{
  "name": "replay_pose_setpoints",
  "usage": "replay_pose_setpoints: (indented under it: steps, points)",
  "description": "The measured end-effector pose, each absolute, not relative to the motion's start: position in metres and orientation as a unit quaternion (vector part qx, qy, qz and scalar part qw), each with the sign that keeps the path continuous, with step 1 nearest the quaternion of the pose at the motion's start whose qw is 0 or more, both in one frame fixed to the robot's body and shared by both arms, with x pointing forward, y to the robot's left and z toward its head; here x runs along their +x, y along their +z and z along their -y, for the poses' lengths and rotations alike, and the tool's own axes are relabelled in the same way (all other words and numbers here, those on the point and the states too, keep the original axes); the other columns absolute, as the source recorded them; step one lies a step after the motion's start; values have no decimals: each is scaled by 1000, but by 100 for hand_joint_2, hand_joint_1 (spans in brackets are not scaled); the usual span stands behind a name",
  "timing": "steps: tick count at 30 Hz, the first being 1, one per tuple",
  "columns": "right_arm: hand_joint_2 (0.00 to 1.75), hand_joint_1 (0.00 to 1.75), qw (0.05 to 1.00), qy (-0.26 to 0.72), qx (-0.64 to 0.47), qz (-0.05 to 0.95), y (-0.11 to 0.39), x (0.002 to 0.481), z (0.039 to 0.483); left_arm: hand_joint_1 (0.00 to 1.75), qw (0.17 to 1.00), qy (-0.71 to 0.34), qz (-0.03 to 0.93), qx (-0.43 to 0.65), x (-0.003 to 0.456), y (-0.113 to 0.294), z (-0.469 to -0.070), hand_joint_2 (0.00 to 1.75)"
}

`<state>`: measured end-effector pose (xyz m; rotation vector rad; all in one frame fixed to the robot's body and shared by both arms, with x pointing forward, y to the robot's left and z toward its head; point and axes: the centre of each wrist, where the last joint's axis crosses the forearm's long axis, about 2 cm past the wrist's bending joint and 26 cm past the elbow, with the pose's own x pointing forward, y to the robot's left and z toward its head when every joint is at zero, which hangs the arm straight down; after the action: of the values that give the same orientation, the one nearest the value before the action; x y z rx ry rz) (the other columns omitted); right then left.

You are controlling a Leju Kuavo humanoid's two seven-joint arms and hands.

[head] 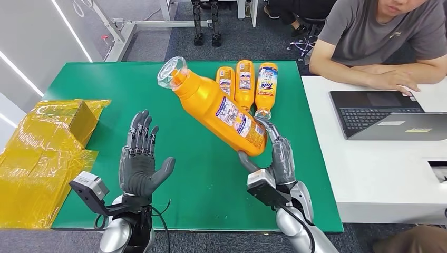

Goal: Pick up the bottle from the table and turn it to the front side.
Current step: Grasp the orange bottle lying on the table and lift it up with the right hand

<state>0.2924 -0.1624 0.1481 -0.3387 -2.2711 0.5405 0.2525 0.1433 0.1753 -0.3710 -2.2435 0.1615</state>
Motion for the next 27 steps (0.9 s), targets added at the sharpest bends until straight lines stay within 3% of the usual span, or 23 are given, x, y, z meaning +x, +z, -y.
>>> replay_pose_setpoints:
  steps: [11,27]
  points:
    - [175,175,397,302,-78,863,139,284,148,0,420,60,892,-158,253,177,-142,175]
    - [175,175,406,360,-40,839,131,278,144,0,421,51,890,-166,256,179,-141,175]
